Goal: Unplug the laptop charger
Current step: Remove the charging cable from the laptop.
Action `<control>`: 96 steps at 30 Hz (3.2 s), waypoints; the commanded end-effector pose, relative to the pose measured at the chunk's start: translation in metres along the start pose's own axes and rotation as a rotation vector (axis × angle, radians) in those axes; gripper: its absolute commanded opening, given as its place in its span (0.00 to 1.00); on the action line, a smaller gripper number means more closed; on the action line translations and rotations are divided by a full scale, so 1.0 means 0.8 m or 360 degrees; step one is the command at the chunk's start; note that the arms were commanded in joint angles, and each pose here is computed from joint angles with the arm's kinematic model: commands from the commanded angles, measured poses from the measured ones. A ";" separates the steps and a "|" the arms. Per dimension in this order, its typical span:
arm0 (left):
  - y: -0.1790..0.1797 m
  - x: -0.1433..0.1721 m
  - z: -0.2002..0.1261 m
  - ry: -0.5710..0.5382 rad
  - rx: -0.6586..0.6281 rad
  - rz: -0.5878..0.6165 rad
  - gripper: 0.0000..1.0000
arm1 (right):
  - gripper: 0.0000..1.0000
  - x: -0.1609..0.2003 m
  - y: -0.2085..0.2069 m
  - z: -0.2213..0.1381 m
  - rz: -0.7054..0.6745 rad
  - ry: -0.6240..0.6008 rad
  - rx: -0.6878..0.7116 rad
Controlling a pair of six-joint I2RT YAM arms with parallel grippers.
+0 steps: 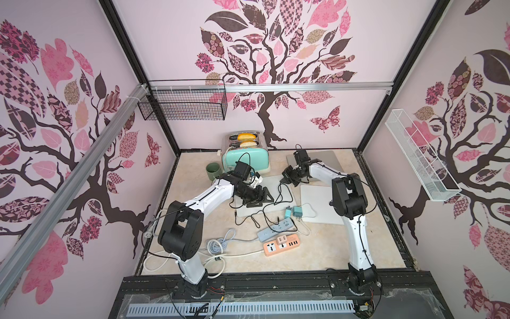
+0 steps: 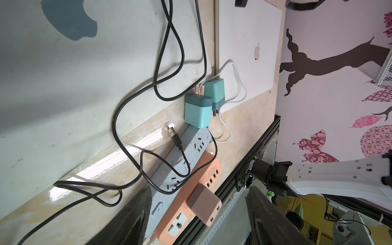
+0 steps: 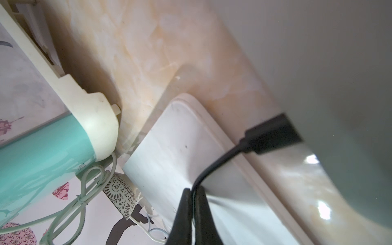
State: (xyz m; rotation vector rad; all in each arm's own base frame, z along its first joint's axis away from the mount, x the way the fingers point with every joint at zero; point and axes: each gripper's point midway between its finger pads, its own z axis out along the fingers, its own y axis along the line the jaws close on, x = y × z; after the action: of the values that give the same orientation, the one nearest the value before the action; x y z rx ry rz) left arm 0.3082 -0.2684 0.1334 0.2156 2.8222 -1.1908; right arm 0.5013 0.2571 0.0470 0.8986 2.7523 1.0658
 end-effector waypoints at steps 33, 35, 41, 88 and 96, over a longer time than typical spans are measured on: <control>0.052 0.012 -0.024 -0.0094 -0.0164 -0.0148 0.72 | 0.00 0.101 0.035 0.019 -0.0353 0.0209 0.0084; 0.053 0.014 -0.025 -0.0094 -0.0165 -0.0152 0.72 | 0.00 0.107 0.036 0.008 -0.0394 0.0218 0.0073; 0.054 0.014 -0.025 -0.0098 -0.0160 -0.0153 0.72 | 0.00 0.114 0.050 -0.035 -0.0547 0.0205 0.0008; -0.018 -0.117 0.053 -0.0151 0.0145 -0.0089 0.38 | 0.00 0.130 0.007 -0.111 -0.0598 0.0307 -0.0200; -0.018 -0.153 0.112 -0.0128 0.0132 -0.0102 0.27 | 0.00 0.136 0.001 -0.115 -0.0605 0.0313 -0.0197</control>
State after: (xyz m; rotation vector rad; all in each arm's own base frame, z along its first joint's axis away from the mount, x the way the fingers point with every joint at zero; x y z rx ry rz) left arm 0.4152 -0.3502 0.1017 0.0997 2.7450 -1.3042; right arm 0.3859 0.2517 0.1072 0.3568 2.8812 1.2032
